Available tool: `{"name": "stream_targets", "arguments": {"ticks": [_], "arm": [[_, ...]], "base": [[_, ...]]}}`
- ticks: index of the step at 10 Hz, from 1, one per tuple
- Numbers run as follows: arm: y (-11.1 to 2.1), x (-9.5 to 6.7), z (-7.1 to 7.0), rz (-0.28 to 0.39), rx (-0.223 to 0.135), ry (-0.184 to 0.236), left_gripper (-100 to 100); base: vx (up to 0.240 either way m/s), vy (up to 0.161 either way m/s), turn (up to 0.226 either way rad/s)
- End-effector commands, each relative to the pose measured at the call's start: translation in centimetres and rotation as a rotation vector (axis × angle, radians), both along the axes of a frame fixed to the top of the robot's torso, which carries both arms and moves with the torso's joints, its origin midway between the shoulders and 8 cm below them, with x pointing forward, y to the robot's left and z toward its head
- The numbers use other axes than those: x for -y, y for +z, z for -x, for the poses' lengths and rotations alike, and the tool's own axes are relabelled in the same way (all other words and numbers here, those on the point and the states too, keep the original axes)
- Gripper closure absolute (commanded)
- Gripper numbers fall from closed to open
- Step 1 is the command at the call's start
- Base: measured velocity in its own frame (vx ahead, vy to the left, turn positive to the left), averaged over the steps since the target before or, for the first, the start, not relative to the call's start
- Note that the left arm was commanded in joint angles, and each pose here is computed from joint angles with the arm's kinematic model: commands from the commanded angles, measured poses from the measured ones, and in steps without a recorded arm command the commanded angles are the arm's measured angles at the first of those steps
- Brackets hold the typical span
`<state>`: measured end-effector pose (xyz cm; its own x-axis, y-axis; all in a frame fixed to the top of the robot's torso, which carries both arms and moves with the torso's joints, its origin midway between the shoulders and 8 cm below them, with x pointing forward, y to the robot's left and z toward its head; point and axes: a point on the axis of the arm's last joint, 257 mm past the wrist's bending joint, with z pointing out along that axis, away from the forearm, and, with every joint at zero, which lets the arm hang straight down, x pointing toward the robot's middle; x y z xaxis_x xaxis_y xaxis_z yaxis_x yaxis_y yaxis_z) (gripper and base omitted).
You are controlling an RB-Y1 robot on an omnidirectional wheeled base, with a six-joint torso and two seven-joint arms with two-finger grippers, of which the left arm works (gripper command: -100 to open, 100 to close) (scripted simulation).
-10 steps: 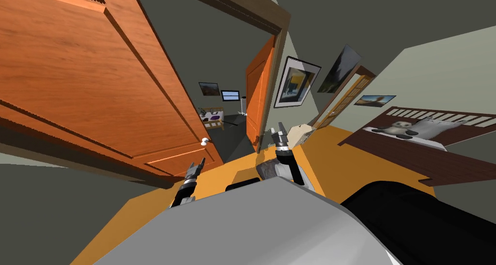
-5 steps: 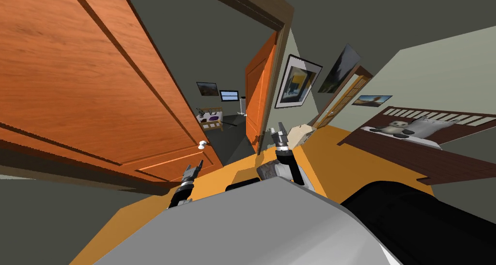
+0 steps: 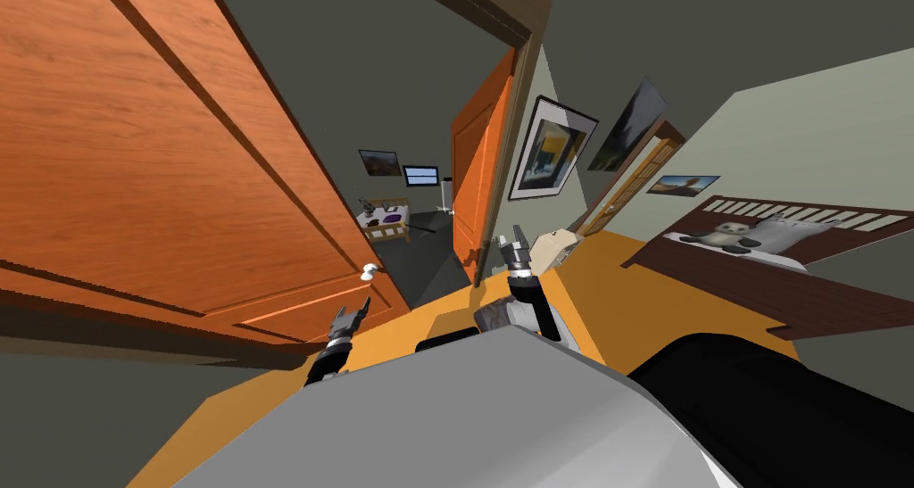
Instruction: Push the door open
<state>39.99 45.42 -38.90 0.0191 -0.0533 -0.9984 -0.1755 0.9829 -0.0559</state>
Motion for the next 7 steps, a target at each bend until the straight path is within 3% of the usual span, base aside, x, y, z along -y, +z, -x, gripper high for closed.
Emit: {"name": "stream_targets", "arguments": {"ticks": [1,4,7], "arm": [[-0.14,-0.63,0.22,-0.029,-0.010,0.009,-100],[-0.17,-0.96,0.31,-0.041,-0.014,0.018,-100],[-0.21,-1.03,0.17,-0.041,-0.015,0.027,-100]], "base": [[0.065,0.008,-0.021],[0.076,0.013,-0.023],[0.192,0.068,-0.036]]}}
